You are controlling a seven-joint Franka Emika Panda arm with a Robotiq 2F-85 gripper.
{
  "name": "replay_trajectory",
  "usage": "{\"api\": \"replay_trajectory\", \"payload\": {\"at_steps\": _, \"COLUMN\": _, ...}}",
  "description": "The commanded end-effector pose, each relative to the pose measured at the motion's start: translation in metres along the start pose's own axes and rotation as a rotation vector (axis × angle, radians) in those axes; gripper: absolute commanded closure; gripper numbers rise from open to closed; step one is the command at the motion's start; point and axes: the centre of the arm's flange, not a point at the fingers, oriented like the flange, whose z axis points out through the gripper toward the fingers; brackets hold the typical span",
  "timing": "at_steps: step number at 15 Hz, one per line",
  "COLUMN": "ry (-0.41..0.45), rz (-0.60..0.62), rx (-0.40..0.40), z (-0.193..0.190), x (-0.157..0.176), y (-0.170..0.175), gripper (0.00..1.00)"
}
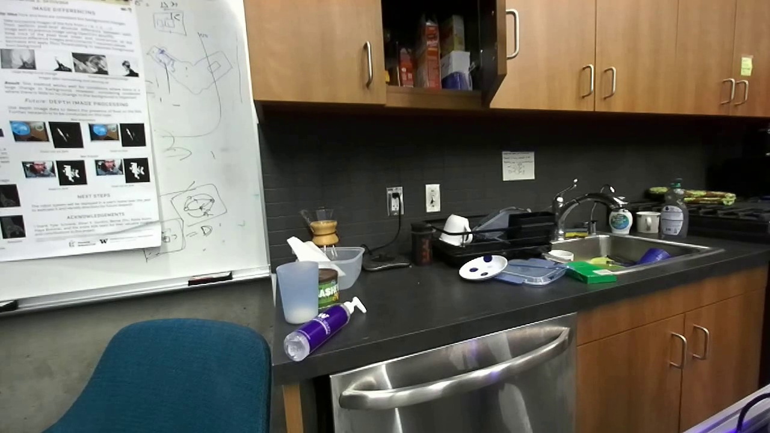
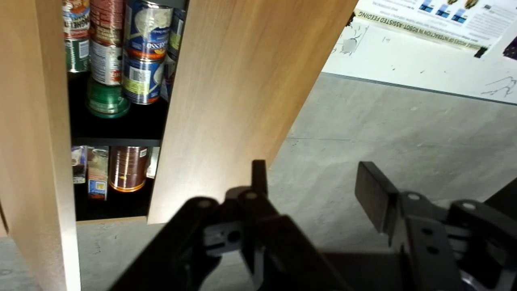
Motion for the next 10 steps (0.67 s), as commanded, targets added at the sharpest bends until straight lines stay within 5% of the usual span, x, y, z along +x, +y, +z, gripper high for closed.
{"api": "replay_trajectory", "payload": {"at_steps": 1, "ry": 0.006, "rz": -0.057, "rx": 0.029, "z": 0.027, "x": 0.007, "y": -0.013, "gripper": 0.71}}
{"api": "replay_trajectory", "payload": {"at_steps": 5, "ry": -0.037, "rz": -0.075, "rx": -0.023, "z": 0.052, "x": 0.0, "y": -0.021, "gripper": 0.99}}
{"api": "replay_trajectory", "payload": {"at_steps": 10, "ry": -0.096, "rz": -0.115, "rx": -0.15, "z": 0.081, "x": -0.011, "y": -0.015, "gripper": 1.0}}
